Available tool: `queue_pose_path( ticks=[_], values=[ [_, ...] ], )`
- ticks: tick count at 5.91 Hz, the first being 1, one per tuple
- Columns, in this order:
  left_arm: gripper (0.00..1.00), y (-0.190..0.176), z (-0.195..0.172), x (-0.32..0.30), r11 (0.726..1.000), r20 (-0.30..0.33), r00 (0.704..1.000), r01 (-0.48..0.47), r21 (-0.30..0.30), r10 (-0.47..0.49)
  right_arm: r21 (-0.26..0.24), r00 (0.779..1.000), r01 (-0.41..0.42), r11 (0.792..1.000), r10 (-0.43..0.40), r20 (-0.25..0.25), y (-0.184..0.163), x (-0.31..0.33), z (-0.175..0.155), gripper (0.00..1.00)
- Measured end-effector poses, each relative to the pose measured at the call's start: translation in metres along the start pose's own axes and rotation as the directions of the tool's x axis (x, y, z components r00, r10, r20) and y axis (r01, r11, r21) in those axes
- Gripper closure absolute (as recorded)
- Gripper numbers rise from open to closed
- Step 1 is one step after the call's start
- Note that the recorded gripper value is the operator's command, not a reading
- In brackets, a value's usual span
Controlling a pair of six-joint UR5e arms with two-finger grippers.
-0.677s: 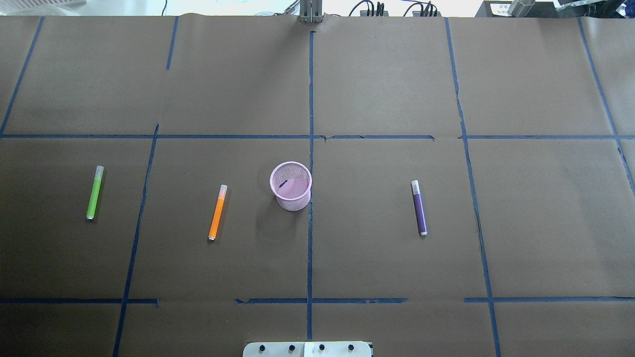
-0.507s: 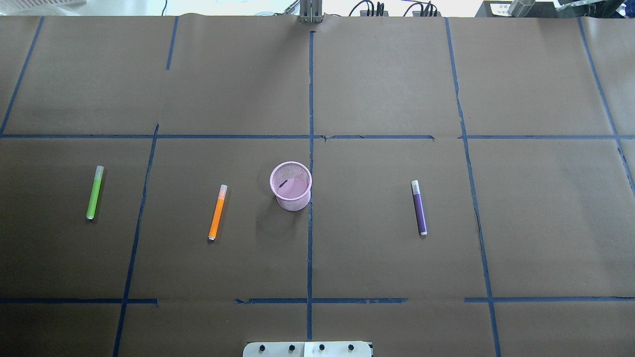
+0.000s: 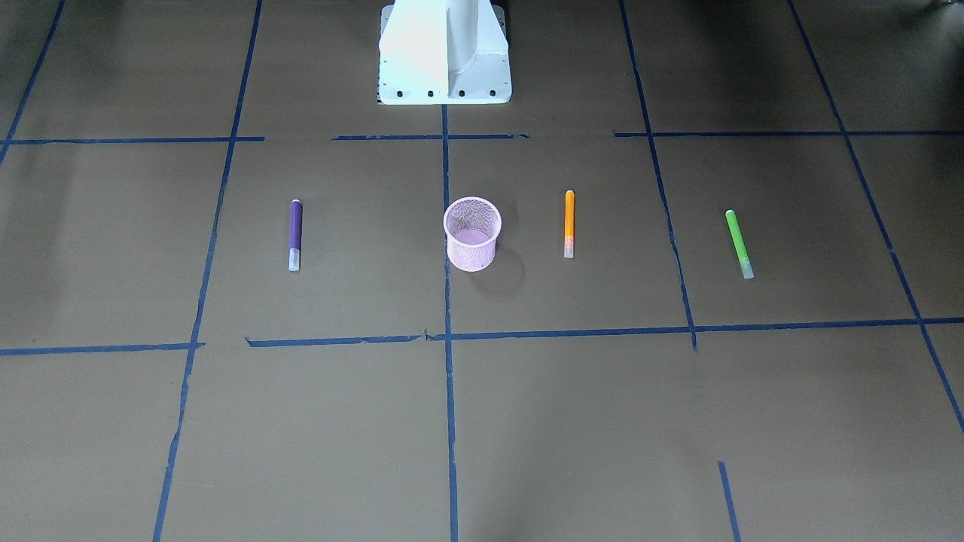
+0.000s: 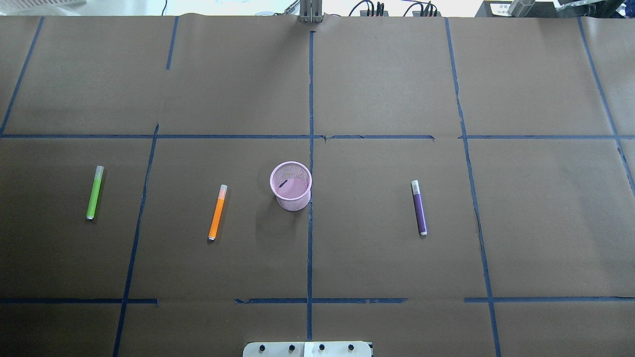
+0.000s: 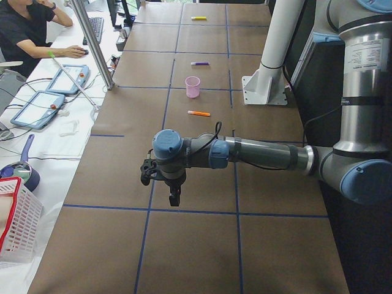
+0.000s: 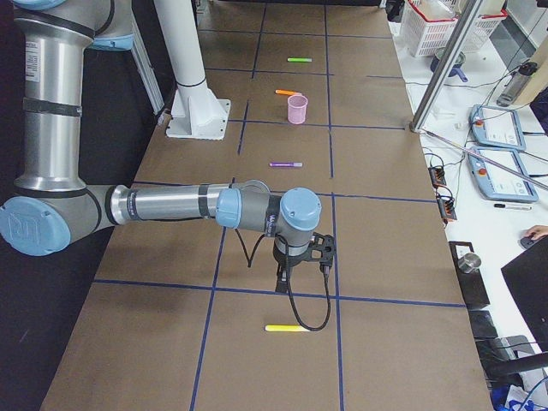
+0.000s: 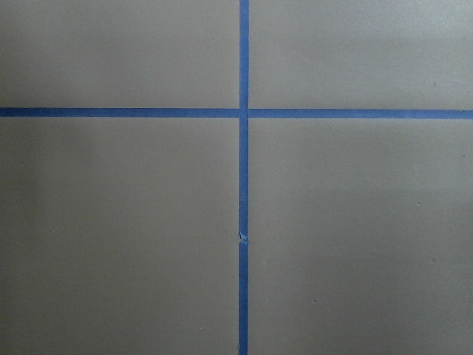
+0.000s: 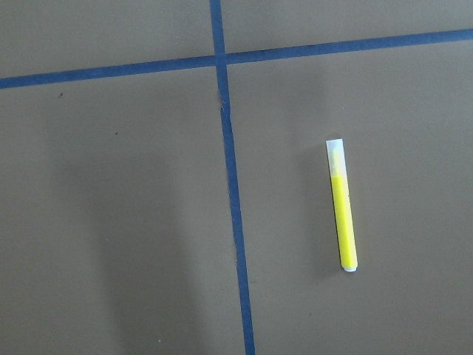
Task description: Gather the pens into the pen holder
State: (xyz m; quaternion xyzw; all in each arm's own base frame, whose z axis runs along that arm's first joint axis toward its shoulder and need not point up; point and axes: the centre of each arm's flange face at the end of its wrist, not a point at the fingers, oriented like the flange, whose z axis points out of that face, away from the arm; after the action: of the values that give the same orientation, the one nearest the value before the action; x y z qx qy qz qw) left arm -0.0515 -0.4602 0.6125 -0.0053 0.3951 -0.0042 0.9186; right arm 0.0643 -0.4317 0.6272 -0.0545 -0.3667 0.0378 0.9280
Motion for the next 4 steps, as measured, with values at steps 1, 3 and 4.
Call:
queue_pose_path(
  ticks=[1,3,4],
  values=[
    [0.0,0.002,0.004,-0.003,1.0,0.0,1.0,0.005,-0.007,-0.005,0.002,1.0,0.003,1.0,-0.003,0.001,0.0,-0.001,-0.001,0.0],
    [0.0,0.004,0.002,0.004,1.0,-0.022,1.0,-0.008,0.001,0.008,0.004,1.0,0.006,1.0,-0.006,0.003,0.0,-0.002,-0.002,0.0],
    [0.0,0.001,0.006,0.021,1.0,-0.031,0.999,-0.018,-0.002,0.018,0.01,1.0,0.013,1.0,-0.013,0.004,-0.001,-0.004,-0.003,0.0]
  ],
)
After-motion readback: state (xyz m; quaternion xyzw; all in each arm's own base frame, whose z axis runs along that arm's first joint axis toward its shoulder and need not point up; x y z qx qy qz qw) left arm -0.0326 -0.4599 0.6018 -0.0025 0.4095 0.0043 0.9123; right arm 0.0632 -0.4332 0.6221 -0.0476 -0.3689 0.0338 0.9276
